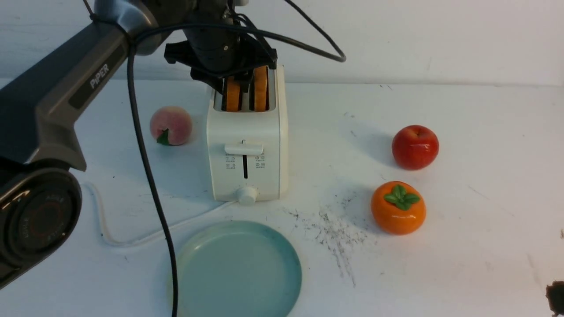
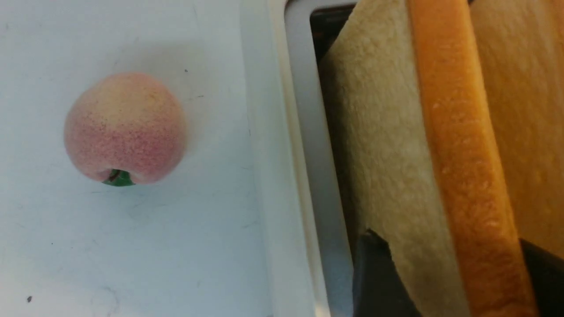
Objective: Take toasted bread from bread machine on white table place on plate.
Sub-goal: 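Reach for a toast slice standing in the toaster with the left gripper, then place the slice of bread on the plate with the left gripper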
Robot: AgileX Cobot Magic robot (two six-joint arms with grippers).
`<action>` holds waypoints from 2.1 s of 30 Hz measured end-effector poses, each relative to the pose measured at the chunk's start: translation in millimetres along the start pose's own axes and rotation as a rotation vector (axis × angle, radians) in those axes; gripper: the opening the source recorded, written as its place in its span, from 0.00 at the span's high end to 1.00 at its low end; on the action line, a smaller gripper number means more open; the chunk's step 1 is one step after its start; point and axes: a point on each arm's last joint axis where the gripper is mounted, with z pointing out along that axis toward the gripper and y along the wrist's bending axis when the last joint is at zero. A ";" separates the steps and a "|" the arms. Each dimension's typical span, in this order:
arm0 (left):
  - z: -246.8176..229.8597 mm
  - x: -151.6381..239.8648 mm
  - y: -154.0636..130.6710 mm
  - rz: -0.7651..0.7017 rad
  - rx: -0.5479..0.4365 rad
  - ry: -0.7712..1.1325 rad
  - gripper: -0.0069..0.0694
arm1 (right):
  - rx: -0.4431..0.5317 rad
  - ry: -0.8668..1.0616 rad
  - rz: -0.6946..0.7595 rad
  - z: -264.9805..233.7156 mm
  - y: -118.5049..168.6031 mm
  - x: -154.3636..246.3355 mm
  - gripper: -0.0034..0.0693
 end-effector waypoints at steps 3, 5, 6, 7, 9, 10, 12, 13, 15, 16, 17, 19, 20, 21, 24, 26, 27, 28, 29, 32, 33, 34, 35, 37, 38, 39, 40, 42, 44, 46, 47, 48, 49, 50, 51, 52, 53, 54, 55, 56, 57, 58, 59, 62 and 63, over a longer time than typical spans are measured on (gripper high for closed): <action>11.8 2.6 -0.2 0.005 -0.007 0.014 0.53 | -0.007 0.006 0.003 0.0 0.6 0.5 0.90; 13.8 2.5 -0.2 0.018 -0.009 0.010 0.60 | -0.008 0.006 0.004 0.0 0.7 0.5 0.90; 13.8 2.5 -0.2 0.029 -0.009 0.010 0.65 | -0.008 0.006 0.005 0.0 0.7 0.5 0.90; 13.8 2.4 0.3 0.043 -0.013 0.009 0.72 | -0.008 0.006 0.005 0.0 0.7 0.5 0.90; 12.7 1.9 0.7 0.063 -0.018 0.005 0.76 | -0.009 0.005 0.006 0.0 0.8 0.5 0.90; 10.9 1.2 1.2 0.067 -0.022 0.000 0.76 | -0.009 0.005 0.006 0.0 0.8 0.5 0.90; 4.9 -0.8 1.8 0.071 -0.024 -0.014 0.76 | -0.009 0.005 0.006 0.0 0.8 0.5 0.90; -6.0 -4.4 2.5 0.072 -0.024 -0.041 0.76 | -0.009 0.005 0.006 0.0 0.8 0.5 0.90; -25.6 -9.9 3.4 0.069 -0.018 -0.086 0.76 | -0.009 0.005 0.006 0.0 0.8 0.5 0.89; -53.3 -16.5 5.1 0.063 -0.008 -0.151 0.76 | -0.009 0.005 0.006 0.0 0.8 0.5 0.89; -73.5 -20.1 6.5 0.055 0.000 -0.194 0.76 | -0.008 0.004 0.006 0.0 0.8 0.4 0.89; -100.5 -23.6 8.7 0.044 0.012 -0.250 0.76 | -0.007 0.001 0.006 0.0 0.6 0.1 0.89; -133.0 -25.8 11.8 0.029 0.027 -0.312 0.76 | -0.006 -0.002 0.006 0.0 0.5 -0.2 0.89; -164.0 -25.5 15.4 0.012 0.042 -0.365 0.76 | -0.006 -0.003 0.006 0.0 0.5 -0.3 0.89; -216.1 -15.7 23.7 -0.017 0.062 -0.393 0.76 | -0.006 -0.006 0.006 0.0 0.5 -0.6 0.89; -233.9 -7.4 26.8 -0.029 0.074 -0.365 0.76 | -0.005 -0.010 0.007 0.0 0.4 -0.9 0.89; -245.7 -0.2 27.4 -0.037 0.104 -0.346 0.76 | -0.004 -0.011 0.007 0.0 0.4 -1.0 0.88; -250.6 4.0 26.5 -0.042 0.132 -0.337 0.76 | -0.005 -0.011 0.007 0.0 0.5 -1.0 0.88; -254.2 10.9 26.3 -0.045 0.162 -0.313 0.76 | -0.005 -0.011 0.007 0.0 0.5 -1.0 0.88; -250.6 27.3 22.4 -0.043 0.232 -0.227 0.76 | -0.005 -0.011 0.007 0.0 0.5 -1.0 0.88; -244.4 43.5 19.3 -0.029 0.288 -0.145 0.76 | -0.005 -0.010 0.007 0.0 0.5 -0.9 0.88; -235.7 56.3 18.0 -0.020 0.314 -0.077 0.76 | -0.005 -0.010 0.007 0.0 0.5 -0.9 0.88; -225.4 70.3 17.8 -0.015 0.331 -0.008 0.76 | -0.006 -0.009 0.007 0.0 0.5 -0.9 0.87; -205.7 95.1 19.5 -0.017 0.339 0.111 0.76 | -0.006 -0.009 0.007 0.0 0.5 -0.9 0.87; -191.7 112.1 21.2 -0.026 0.337 0.189 0.76 | -0.006 -0.009 0.007 0.0 0.5 -0.9 0.87; -175.6 129.1 22.9 -0.041 0.334 0.266 0.76 | -0.006 -0.009 0.007 0.0 0.5 -0.9 0.87; -159.9 145.2 24.3 -0.060 0.336 0.326 0.76 | -0.006 -0.009 0.007 0.0 0.5 -0.9 0.87; -132.0 169.9 26.2 -0.102 0.345 0.387 0.76 | -0.006 -0.010 0.008 0.0 0.6 -0.9 0.87; -113.9 185.1 27.6 -0.121 0.357 0.396 0.76 | -0.006 -0.010 0.008 0.0 0.6 -0.9 0.87; -93.3 201.9 27.8 -0.148 0.403 0.363 0.76 | -0.006 -0.010 0.008 0.0 0.6 -0.9 0.87; -91.1 203.4 27.8 -0.143 0.411 0.351 0.76 | -0.006 -0.010 0.008 0.0 0.6 -0.9 0.87; -88.8 204.7 26.7 -0.144 0.433 0.334 0.76 | -0.006 -0.010 0.008 0.0 0.6 -0.9 0.86; -87.1 205.1 24.9 -0.144 0.461 0.319 0.76 | -0.006 -0.010 0.008 0.0 0.6 -0.9 0.86; -86.1 204.8 24.1 -0.139 0.472 0.310 0.76 | -0.007 -0.010 0.008 0.0 0.6 -0.9 0.86; -83.9 204.6 22.5 -0.145 0.488 0.308 0.76 | -0.007 -0.010 0.009 0.0 0.7 -0.9 0.86; -81.6 204.1 20.9 -0.157 0.502 0.310 0.76 | -0.007 -0.010 0.009 0.0 0.7 -0.9 0.85; -77.1 204.4 19.5 -0.168 0.510 0.320 0.76 | -0.007 -0.010 0.009 0.0 0.7 -0.9 0.85; -71.1 204.7 18.7 -0.178 0.509 0.329 0.76 | -0.007 -0.010 0.009 0.0 0.7 -0.9 0.85; -64.1 205.2 18.2 -0.189 0.503 0.338 0.76 | -0.007 -0.010 0.009 0.0 0.7 -0.9 0.85; -56.2 206.1 18.0 -0.198 0.494 0.349 0.76 | -0.007 -0.010 0.009 0.0 0.7 -0.9 0.85; -47.6 207.2 18.0 -0.208 0.482 0.359 0.76 | -0.007 -0.010 0.009 0.0 0.7 -0.9 0.85; -39.3 208.6 18.1 -0.215 0.470 0.371 0.76 | -0.007 -0.010 0.009 0.0 0.7 -0.9 0.85; -31.3 210.2 18.3 -0.222 0.457 0.382 0.76 | -0.007 -0.011 0.009 0.0 0.6 -1.0 0.85; -11.3 215.0 19.2 -0.238 0.425 0.407 0.76 | -0.008 -0.011 0.009 0.0 0.7 -1.0 0.84; -7.0 215.5 19.6 -0.242 0.417 0.405 0.76 | -0.008 -0.011 0.009 0.0 0.7 -1.0 0.84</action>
